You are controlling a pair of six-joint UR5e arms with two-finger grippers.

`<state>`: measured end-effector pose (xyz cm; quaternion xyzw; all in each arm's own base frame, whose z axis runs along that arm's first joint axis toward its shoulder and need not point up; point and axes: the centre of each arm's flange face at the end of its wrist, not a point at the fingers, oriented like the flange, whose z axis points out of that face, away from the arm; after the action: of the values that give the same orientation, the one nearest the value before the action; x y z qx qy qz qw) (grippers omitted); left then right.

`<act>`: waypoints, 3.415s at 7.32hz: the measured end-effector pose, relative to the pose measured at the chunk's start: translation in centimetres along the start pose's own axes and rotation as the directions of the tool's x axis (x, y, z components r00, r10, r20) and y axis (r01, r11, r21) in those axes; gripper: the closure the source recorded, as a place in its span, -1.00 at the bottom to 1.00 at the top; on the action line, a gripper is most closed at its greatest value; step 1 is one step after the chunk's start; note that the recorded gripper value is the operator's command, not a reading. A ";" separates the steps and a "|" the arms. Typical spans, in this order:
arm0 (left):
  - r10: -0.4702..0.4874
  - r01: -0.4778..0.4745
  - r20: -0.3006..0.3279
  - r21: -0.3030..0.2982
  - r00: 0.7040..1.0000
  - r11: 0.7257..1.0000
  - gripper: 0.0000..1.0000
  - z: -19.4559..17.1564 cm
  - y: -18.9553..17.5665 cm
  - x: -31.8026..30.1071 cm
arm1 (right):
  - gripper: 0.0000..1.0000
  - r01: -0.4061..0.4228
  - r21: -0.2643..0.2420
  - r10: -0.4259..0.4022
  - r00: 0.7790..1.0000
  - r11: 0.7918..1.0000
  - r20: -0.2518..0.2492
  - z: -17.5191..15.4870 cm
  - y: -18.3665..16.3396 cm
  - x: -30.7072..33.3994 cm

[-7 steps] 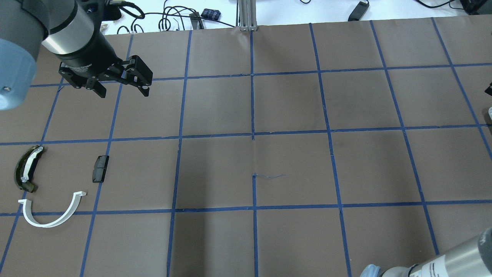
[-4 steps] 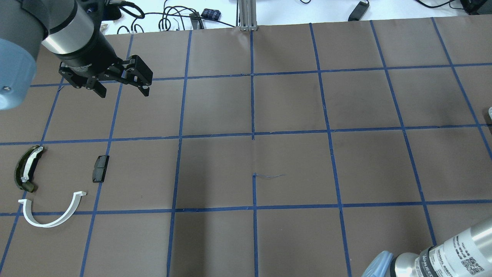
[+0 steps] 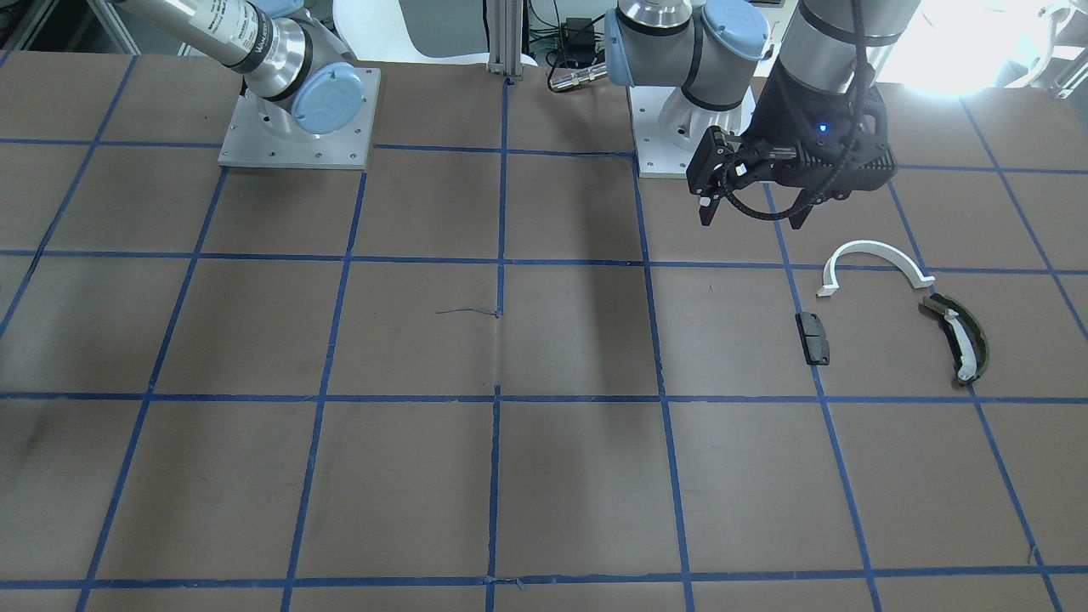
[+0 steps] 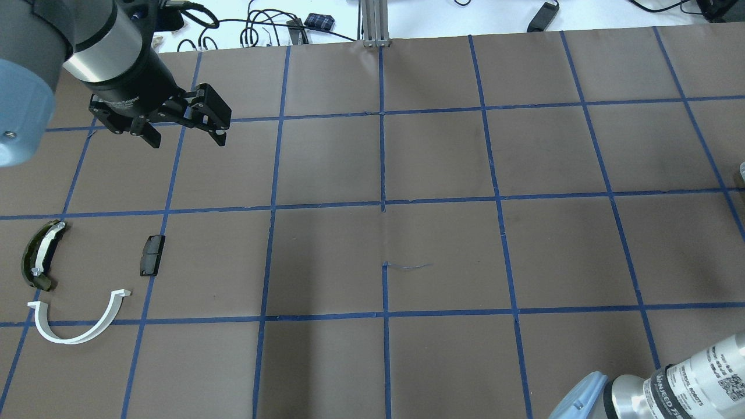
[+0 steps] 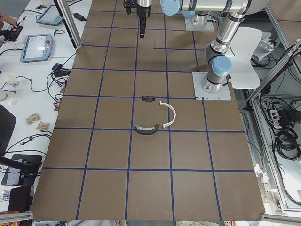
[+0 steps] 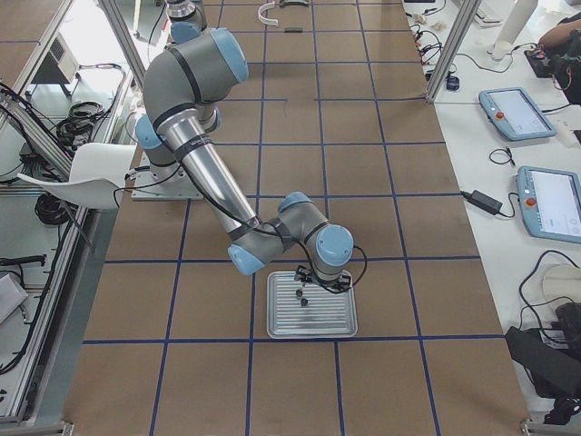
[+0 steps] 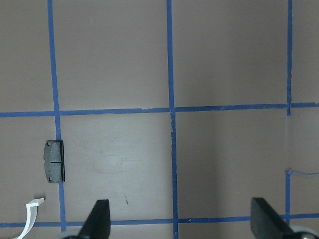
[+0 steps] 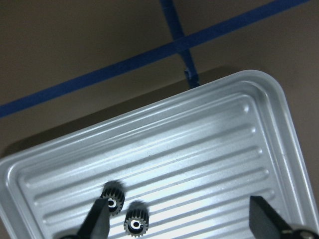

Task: Place bearing gear from tray to pile

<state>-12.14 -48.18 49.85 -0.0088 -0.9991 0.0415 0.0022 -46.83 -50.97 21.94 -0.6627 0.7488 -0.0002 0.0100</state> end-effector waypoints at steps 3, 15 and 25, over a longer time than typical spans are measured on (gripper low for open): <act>0.000 0.000 0.000 0.002 1.000 1.000 -1.00 0.0 0.0 0.0 | -0.56 0.123 0.006 -0.124 0.992 0.992 0.003 3.1 2.3 -1.6; -0.001 0.001 -0.004 0.003 1.000 1.000 -1.00 -0.1 0.0 0.1 | 0.98 -0.255 0.026 0.257 0.957 0.966 -0.138 -7.2 -5.1 1.4; -0.001 0.001 -0.004 0.004 1.000 1.000 -1.00 -0.1 0.0 0.0 | 0.89 -0.929 0.091 0.927 0.366 0.359 0.080 -8.2 -66.8 4.8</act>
<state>-12.19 -48.21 49.94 -0.0083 -0.9990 0.0433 0.0043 18.81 -63.95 30.95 -0.1241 0.9902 -0.0345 0.0537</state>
